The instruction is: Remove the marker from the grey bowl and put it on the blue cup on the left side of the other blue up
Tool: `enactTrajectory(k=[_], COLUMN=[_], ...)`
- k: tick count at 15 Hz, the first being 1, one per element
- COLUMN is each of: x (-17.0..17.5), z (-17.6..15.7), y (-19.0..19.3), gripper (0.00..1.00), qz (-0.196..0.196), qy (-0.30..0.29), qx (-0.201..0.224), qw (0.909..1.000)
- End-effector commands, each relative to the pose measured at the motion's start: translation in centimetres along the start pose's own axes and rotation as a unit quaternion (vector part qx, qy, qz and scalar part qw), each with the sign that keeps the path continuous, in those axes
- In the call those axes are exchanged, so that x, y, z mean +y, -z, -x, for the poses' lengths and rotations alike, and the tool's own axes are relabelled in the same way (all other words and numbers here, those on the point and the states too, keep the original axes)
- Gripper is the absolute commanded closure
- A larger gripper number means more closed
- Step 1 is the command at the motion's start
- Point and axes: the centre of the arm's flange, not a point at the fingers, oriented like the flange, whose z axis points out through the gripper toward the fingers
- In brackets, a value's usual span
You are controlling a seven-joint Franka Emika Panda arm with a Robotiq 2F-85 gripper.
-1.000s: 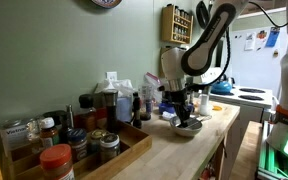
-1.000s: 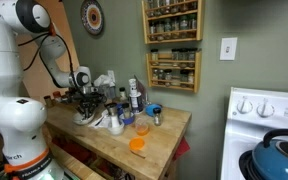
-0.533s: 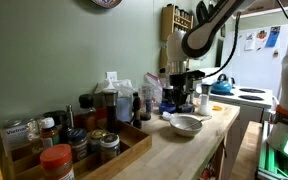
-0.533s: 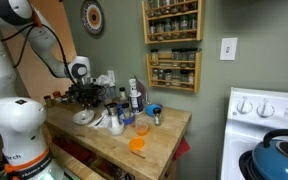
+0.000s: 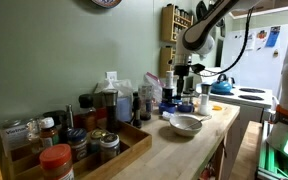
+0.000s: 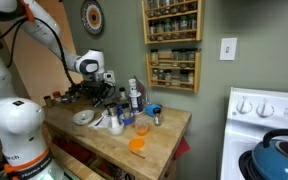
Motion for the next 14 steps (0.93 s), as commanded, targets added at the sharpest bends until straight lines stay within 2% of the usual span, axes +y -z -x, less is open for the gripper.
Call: enactTrajectory(k=[1, 2, 3, 4, 5, 6, 8, 12, 14], x=[1.5, 1.4, 1.7, 1.6, 1.6, 1.4, 0.9, -0.5, -0.2], z=[0.8, 0.3, 0.4, 0.3, 0.2, -0.3, -1.1, -1.9, -1.5], y=[-1.5, -0.6, -0.7, -0.7, -0.7, -0.9, -0.9, -1.7, -2.5], gripper=[0.96, 0.96, 0.85, 0.85, 0.96, 0.96, 0.96, 0.96, 0.96], qz=[-0.024, -0.013, -0.015, -0.015, -0.014, 0.033, 0.049, 0.132, 0.170], qy=[-0.092, -0.049, -0.054, -0.053, -0.052, -0.104, -0.134, -0.178, -0.184], qx=[0.032, 0.015, 0.015, 0.015, 0.016, 0.043, 0.092, 0.162, 0.182], qw=[0.9950, 0.9986, 0.9983, 0.9984, 0.9984, 0.9931, 0.9855, 0.9616, 0.9507])
